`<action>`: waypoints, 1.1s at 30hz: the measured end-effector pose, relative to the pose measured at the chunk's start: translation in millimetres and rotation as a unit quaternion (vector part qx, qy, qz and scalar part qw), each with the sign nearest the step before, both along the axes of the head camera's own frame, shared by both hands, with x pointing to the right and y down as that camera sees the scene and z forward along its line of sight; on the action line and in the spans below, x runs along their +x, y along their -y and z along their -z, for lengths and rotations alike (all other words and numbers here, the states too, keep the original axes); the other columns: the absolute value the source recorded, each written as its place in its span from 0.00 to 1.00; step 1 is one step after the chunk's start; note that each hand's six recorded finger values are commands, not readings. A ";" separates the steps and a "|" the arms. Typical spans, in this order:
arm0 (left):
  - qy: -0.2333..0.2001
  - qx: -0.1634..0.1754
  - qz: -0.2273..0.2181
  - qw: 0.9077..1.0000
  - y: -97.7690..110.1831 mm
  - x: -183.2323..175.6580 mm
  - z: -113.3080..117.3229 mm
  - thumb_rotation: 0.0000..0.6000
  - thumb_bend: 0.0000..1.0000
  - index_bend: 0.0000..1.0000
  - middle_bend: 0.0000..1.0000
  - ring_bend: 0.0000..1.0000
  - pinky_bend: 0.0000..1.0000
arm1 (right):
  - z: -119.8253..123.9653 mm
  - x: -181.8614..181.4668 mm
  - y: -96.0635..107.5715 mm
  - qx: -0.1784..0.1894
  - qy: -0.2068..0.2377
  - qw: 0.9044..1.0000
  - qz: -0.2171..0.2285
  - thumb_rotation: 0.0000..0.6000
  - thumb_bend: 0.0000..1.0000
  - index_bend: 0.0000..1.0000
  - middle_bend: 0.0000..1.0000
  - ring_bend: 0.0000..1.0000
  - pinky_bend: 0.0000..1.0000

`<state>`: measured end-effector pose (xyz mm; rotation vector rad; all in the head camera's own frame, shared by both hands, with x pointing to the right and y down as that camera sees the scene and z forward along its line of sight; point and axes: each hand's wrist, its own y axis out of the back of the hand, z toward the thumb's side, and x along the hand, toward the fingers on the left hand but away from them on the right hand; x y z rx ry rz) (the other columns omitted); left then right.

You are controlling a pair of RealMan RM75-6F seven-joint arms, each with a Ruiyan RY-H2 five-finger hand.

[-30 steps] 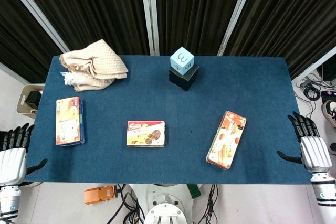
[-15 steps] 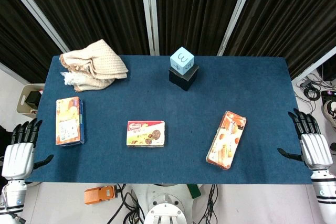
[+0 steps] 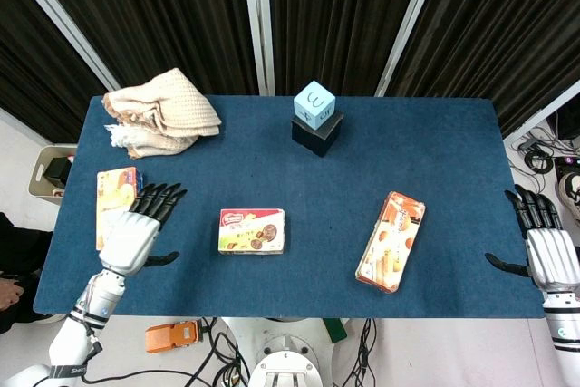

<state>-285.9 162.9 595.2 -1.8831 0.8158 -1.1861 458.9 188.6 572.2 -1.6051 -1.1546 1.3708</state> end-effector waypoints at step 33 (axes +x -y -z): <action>0.041 -0.224 -0.017 0.974 14.0 168.0 -93.6 1.00 0.00 0.00 0.00 0.00 0.00 | -5.6 9.2 -2.4 -0.012 -0.005 1.000 -0.012 1.00 0.09 0.00 0.00 0.00 0.00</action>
